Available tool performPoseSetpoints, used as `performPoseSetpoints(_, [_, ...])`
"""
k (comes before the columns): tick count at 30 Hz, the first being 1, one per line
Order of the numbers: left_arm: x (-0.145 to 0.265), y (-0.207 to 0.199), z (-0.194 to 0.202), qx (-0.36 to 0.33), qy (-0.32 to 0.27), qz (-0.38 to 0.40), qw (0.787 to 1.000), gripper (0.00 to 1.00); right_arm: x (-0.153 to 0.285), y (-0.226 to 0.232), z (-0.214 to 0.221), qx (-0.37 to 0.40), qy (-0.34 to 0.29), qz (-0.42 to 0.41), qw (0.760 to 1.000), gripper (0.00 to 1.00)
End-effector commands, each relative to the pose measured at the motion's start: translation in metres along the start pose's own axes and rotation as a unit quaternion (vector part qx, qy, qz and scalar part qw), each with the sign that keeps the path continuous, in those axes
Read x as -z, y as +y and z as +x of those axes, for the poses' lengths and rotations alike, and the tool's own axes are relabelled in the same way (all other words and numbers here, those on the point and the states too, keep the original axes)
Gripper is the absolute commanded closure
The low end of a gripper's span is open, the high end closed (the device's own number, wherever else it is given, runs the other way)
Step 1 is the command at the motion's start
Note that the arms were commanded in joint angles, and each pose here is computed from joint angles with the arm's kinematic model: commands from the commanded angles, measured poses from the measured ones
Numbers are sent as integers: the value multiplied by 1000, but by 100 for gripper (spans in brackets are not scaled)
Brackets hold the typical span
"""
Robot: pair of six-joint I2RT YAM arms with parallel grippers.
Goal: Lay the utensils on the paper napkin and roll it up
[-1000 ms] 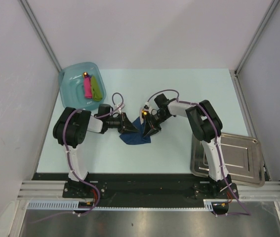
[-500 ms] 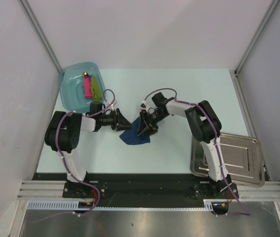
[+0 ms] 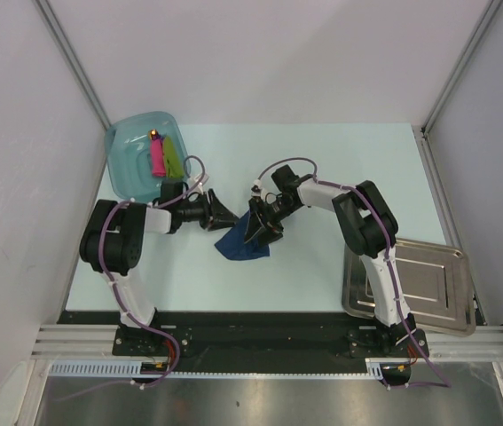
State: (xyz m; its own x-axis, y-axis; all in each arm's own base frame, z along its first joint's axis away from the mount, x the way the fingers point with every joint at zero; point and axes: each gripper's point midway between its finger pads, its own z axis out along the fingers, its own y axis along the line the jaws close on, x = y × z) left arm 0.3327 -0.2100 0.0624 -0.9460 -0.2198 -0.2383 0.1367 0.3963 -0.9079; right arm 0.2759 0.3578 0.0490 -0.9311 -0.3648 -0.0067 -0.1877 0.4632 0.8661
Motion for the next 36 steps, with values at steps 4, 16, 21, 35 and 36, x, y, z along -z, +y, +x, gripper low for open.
performPoseSetpoints(4, [-24,-19,-8,-18,8,11,1000,61,1,3,-5,48,-17,17,999,27])
performPoseSetpoints(16, [-50,-25,15,-44,68,-8,997,69,2,5,-6,56,-22,20,998,24])
performPoseSetpoints(21, [-46,-12,27,-48,98,-34,993,73,3,7,-6,57,-23,18,998,24])
performPoseSetpoints(35, [-35,5,13,-58,85,-68,992,85,13,24,1,61,-26,3,998,28])
performPoseSetpoints(36, [-33,7,11,-56,83,-68,993,85,13,24,1,59,-26,1,998,28])
